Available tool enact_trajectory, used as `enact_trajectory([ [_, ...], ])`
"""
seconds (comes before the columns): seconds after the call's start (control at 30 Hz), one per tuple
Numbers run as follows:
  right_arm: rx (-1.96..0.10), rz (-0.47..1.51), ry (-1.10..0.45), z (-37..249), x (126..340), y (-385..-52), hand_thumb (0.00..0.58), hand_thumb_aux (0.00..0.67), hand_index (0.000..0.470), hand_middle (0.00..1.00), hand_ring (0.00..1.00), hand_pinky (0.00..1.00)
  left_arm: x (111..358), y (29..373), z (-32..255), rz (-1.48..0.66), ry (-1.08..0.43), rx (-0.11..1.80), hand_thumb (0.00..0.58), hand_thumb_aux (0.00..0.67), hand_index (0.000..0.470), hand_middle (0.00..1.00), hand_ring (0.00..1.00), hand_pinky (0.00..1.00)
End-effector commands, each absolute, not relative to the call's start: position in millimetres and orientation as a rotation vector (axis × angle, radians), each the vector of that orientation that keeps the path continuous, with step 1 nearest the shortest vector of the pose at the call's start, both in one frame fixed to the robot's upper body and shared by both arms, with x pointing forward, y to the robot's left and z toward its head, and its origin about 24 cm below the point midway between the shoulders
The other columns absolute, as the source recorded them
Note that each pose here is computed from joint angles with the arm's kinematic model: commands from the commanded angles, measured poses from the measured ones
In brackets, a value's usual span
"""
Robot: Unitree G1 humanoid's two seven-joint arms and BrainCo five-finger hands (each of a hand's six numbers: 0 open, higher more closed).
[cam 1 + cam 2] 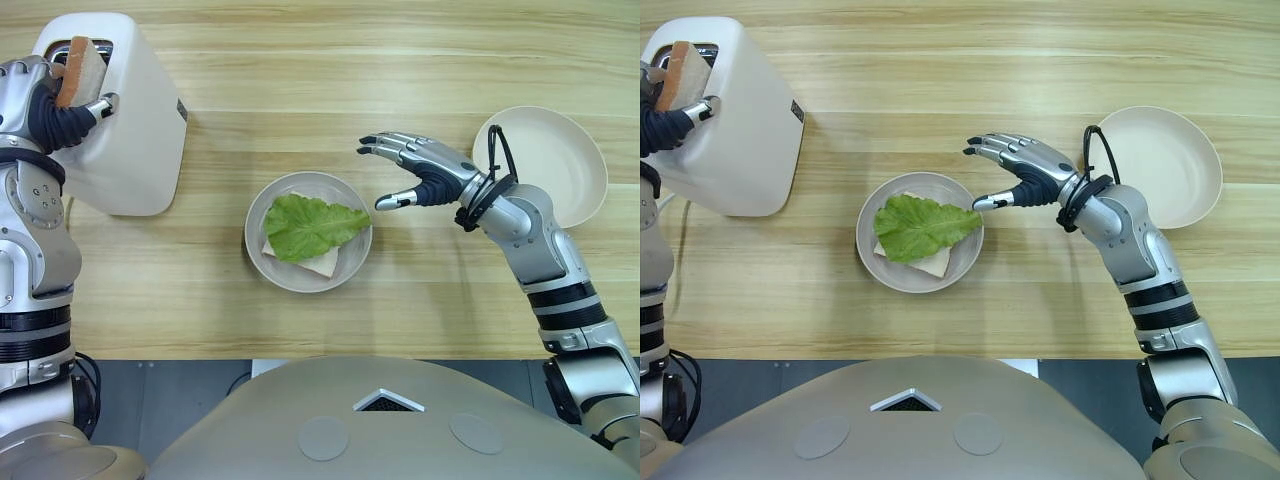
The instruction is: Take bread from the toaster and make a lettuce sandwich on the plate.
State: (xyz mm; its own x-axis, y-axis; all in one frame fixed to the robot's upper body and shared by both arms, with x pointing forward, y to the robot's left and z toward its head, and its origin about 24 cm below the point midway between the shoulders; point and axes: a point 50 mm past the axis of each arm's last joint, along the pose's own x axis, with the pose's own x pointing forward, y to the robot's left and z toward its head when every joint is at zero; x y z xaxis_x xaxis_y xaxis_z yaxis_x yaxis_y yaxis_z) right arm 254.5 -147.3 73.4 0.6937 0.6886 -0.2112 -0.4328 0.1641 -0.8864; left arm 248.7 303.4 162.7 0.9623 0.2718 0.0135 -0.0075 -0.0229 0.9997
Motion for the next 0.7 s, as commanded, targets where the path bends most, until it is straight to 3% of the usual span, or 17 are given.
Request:
enact_trajectory([
  [0.03,-1.162,0.813,-0.29,75.5,256.7,-144.3,0.0,0.0,0.0,0.0,0.0,0.0,251.0,300.8,152.6,0.17,0.23,1.559,0.58,0.67,0.47,1.0,1.0,1.0],
  [0.4,-1.186,0.859,-0.278,61.2,257.1,-135.2,0.0,0.0,0.0,0.0,0.0,0.0,254.5,287.6,177.7,0.229,0.056,1.479,0.58,0.67,0.47,1.0,1.0,1.0],
  [0.53,-1.188,0.869,-0.274,56.4,256.6,-132.4,0.0,0.0,0.0,0.0,0.0,0.0,251.8,289.3,201.9,0.276,-0.021,1.399,0.58,0.67,0.47,1.0,1.0,1.0],
  [0.7,-1.181,0.789,-0.267,63.9,260.4,-149.5,0.0,0.0,0.0,0.0,0.0,0.0,246.1,299.0,243.1,0.34,-0.112,1.499,0.58,0.67,0.47,1.0,1.0,1.0],
])
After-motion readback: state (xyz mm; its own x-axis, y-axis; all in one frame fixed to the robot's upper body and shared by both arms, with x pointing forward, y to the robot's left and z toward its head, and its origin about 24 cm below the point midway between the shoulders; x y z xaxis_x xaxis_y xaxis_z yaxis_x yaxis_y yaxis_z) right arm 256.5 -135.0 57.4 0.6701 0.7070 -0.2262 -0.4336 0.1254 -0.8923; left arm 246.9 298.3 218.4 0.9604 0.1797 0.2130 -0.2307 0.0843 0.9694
